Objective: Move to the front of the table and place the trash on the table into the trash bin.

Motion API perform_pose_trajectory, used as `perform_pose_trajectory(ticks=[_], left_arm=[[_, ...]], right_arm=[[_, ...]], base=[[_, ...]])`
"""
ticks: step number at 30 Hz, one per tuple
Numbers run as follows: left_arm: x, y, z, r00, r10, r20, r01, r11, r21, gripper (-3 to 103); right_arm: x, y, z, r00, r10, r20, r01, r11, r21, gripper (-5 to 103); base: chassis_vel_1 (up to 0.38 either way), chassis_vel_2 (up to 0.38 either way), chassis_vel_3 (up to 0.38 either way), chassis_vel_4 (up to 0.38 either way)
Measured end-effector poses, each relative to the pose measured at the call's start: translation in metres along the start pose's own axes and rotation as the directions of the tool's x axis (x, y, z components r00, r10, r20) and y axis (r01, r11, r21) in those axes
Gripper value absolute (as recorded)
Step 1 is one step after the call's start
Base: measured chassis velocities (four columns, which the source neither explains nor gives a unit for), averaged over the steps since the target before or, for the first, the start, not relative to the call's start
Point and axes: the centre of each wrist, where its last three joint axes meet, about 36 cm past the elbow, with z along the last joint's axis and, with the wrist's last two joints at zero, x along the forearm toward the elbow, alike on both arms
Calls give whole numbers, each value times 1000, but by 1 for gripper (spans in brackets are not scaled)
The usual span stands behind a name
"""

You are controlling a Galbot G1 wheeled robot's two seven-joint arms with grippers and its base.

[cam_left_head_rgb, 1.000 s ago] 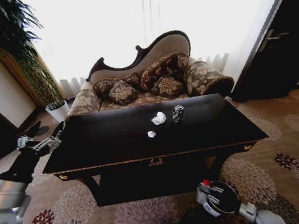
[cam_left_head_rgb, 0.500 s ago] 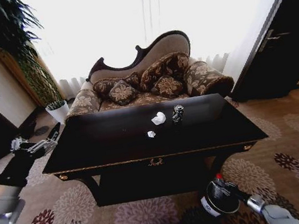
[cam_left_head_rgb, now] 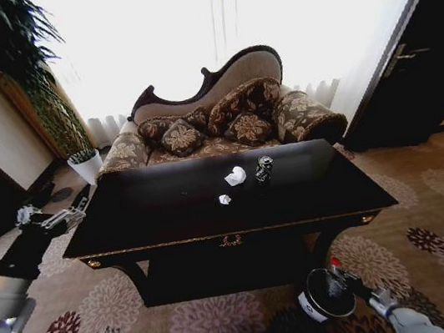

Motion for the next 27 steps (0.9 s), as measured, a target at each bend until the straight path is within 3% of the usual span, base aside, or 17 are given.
perform_pose_trajectory(ticks=[1,3,6,8,13,16,21,27], left_arm=[[0,-1,1,1000,4,-3,-4,1000,4,100],[0,-2,3,1000,7,-6,-7,1000,6,100],[-2,-3,4,1000,14,-6,-14,1000,9,100],[-2,-3,4,1000,15,-5,-15,1000,8,100],[-3,-1,4,1000,16,-6,-16,1000,8,100],[-4,-1,5,1000,17,-5,-17,1000,9,100],[-4,-1,5,1000,17,-4,-17,1000,11,100],[-4,0,6,1000,12,3,-12,1000,14,100]], right_arm=[[0,0,0,1000,-1,0,1,1000,-7,24],[0,0,0,1000,1,0,-1,1000,-13,28],[0,0,0,1000,1,1,-1,1000,-17,45],[0,0,0,1000,2,2,-2,1000,-18,45],[0,3,0,1000,3,5,-3,1000,-26,71],[-1,6,0,1000,0,8,0,1000,-29,77],[-2,15,0,1000,-11,21,12,999,-35,97],[3,43,-2,996,-72,60,76,995,-59,100]], base=[[0,0,0,0],[0,0,0,0],[0,0,0,0],[0,0,0,0],[0,0,0,0],[0,0,0,0],[0,0,0,0],[0,0,0,0]])
